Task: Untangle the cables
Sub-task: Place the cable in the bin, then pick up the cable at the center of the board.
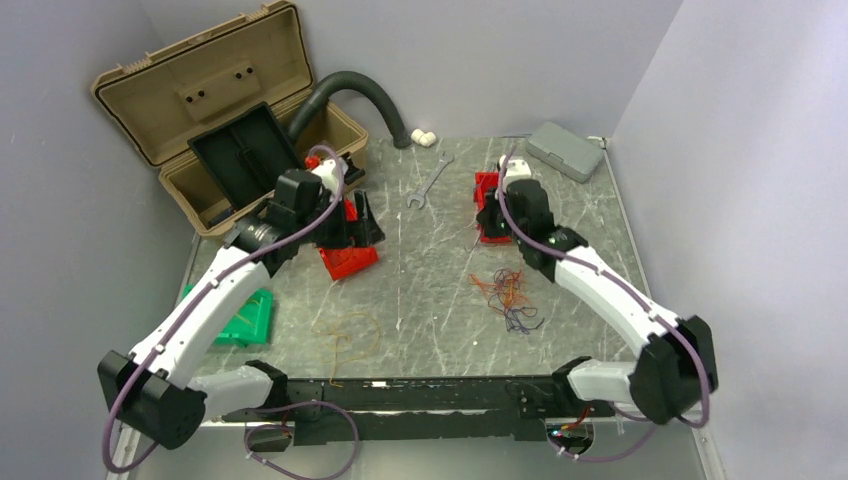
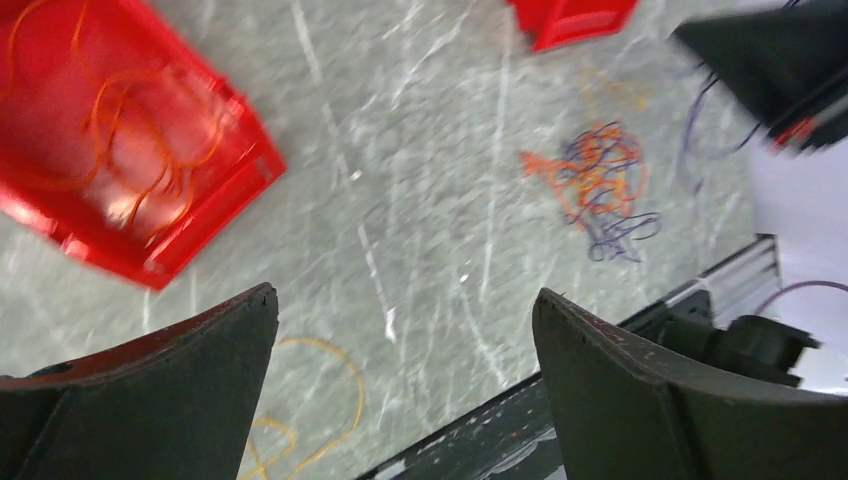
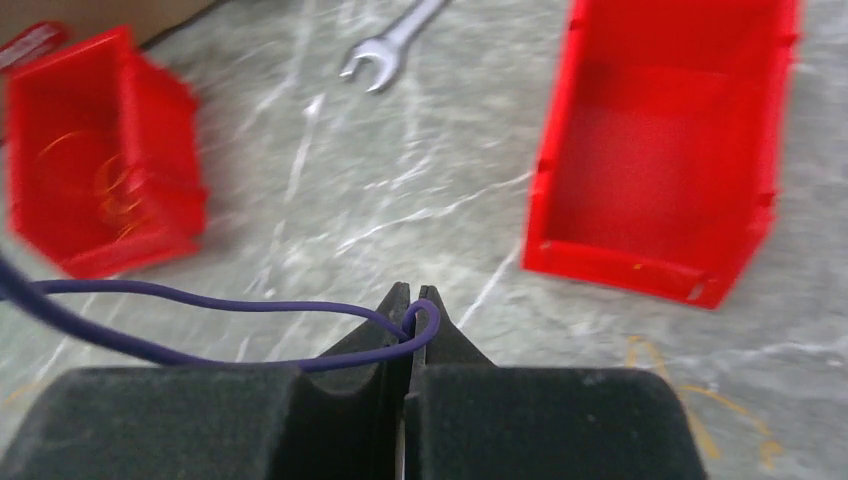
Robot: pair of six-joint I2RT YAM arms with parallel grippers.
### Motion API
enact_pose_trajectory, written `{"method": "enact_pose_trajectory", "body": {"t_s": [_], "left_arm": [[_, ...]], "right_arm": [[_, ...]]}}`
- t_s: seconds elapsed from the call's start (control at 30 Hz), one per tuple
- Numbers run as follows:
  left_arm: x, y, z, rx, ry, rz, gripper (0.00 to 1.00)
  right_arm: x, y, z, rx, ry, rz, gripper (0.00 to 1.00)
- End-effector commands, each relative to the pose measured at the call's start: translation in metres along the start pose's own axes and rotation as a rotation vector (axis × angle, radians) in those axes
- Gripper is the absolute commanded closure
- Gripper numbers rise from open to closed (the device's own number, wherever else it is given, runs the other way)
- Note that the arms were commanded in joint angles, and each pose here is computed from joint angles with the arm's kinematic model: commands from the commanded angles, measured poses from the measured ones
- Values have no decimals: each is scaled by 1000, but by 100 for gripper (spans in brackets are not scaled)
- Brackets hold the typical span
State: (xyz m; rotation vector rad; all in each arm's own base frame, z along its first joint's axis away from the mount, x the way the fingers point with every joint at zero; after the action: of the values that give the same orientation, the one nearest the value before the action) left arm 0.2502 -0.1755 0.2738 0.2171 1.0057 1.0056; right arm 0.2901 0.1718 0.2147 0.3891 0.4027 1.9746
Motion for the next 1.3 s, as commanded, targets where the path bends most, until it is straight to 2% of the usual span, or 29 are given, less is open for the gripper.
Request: {"method": "enact_pose_trajectory", "body": {"t_s": [0.0, 0.17, 0.43, 0.47, 0.53, 0.57, 0.6, 0.73, 0.87, 1.0, 1.13, 1.27], "left_arm": [[39, 12, -23, -26, 56, 206, 1], [80, 12, -69, 16, 208, 352, 1], [102, 18, -98, -16, 373, 429, 1], [104, 19, -99, -24, 381, 438, 0], [107, 20, -100, -35, 392, 454, 0], [109, 20, -101, -37, 398, 467, 1], [110, 19, -102, -34, 404, 474, 1], [117, 13, -114, 0, 455, 501, 1], [126, 13, -131, 36, 520, 564, 1], [130, 22, -139, 73, 469, 647, 1], [121, 22, -148, 120, 404, 661, 0], [125, 16, -170, 155, 428, 750, 0]], "right_arm": [[-44, -21, 12, 117, 27, -213, 100], [-99, -58, 5, 235, -44, -321, 100], [-138, -119, -6, 375, 27, -472, 100], [-139, -124, -6, 377, 34, -473, 91], [-142, -128, -3, 381, 35, -495, 50], [-143, -128, 0, 378, 34, -506, 40], [-144, -126, 5, 370, 32, -514, 35], [-139, -111, 26, 322, 32, -491, 28], [-129, -91, 37, 297, 10, -457, 14], [-111, -69, 35, 250, -38, -360, 9], [-90, -51, 38, 198, -68, -230, 3], [-74, -33, 45, 162, -78, -135, 0]]}}
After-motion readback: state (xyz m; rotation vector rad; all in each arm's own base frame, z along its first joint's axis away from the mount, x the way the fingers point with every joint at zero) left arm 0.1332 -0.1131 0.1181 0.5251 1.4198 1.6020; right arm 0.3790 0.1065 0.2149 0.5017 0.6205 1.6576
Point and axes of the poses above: each gripper's point midway between its finger pads, its own y axis back along the fingers, its own x axis along the line the jaws close on, z = x × y, the point moved 5 cm from there along y, back along the fingers, and after that the axes turned 10 degrees about y, right-handed, at the moved point
